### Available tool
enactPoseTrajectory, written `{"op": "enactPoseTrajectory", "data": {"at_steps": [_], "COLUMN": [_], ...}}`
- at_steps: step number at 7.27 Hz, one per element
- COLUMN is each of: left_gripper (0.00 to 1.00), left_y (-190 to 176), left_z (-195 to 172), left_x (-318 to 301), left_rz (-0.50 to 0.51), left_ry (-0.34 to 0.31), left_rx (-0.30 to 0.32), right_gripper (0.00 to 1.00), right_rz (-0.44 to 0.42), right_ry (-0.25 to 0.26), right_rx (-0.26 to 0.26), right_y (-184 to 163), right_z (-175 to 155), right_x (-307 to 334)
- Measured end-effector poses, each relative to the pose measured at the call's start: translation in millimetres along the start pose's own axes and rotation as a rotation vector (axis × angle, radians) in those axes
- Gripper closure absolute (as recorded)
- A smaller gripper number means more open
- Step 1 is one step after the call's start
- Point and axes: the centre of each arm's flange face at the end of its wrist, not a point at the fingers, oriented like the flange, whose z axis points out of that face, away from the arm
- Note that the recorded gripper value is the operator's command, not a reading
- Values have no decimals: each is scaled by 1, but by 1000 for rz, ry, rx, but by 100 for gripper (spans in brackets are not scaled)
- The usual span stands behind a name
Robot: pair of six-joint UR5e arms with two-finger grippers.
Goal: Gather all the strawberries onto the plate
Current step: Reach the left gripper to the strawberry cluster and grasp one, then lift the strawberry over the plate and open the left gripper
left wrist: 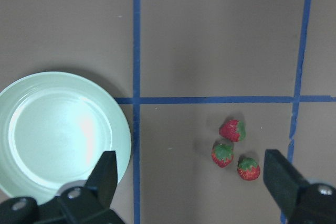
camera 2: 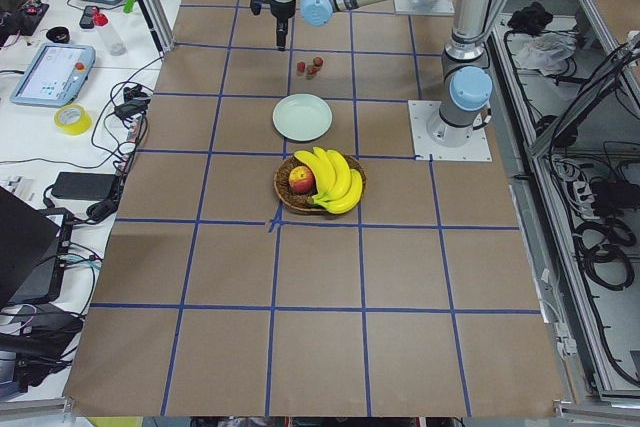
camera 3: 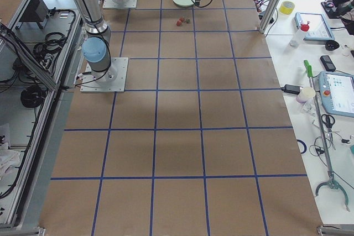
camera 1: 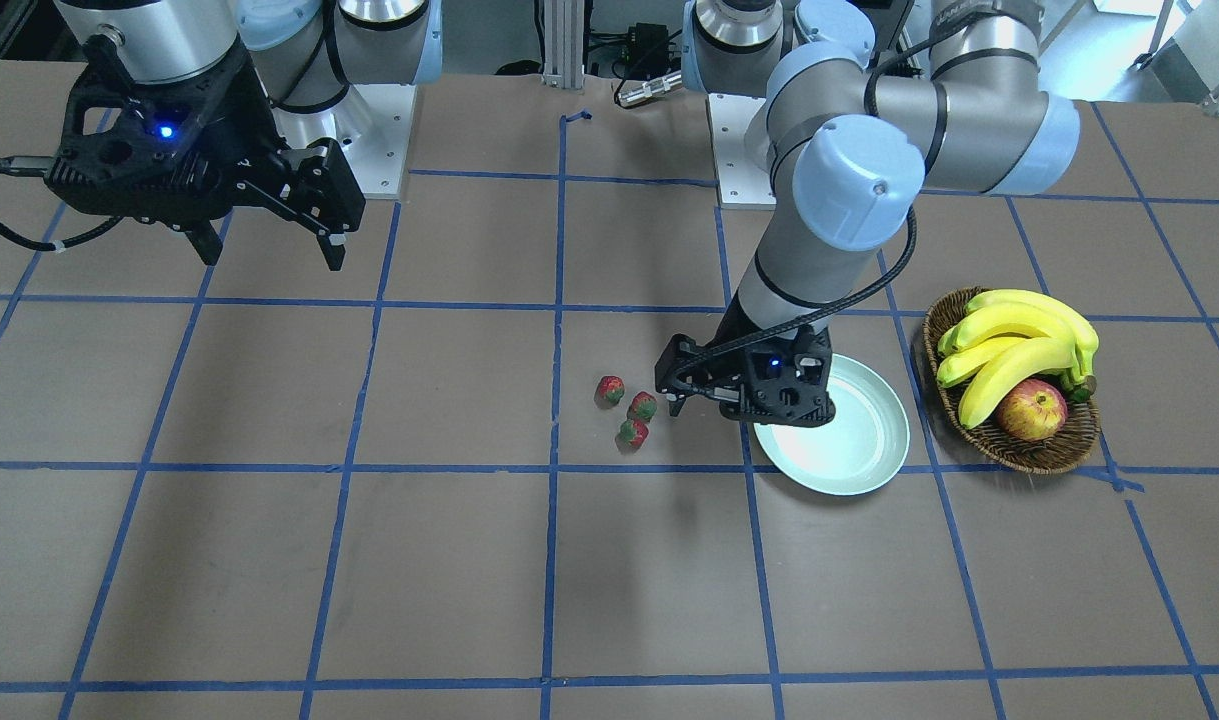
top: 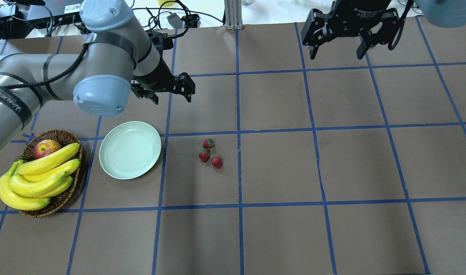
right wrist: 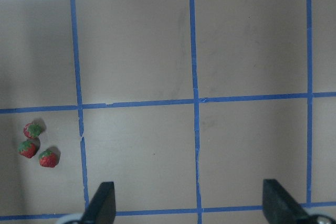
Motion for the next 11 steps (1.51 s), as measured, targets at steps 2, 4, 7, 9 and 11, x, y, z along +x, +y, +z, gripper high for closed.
{"op": "enactPoseTrajectory", "data": {"at_steps": [2,4,7,9,11], "left_gripper": [0,0,5,26,76], "left_y": [6,20,30,32,34], "left_z": [58,94,132,147,156], "left_x": [11,17,22,27,31], "left_rz": [92,166,190,201,207], "left_ry": [13,36,65,66,68], "left_rx": [-21,-69,-129,-147,-161], "right_gripper": [0,0,0,0,0], "right_rz": [-14,-16,-15,-14,-15], "right_ry": [7,4,-4,-8,-10], "right_rx": [28,25,21,19,16], "right_y": [-2,-2,0,0,1], "right_z": [0,3,4,3,3], "right_x": [1,2,2,1,1]}}
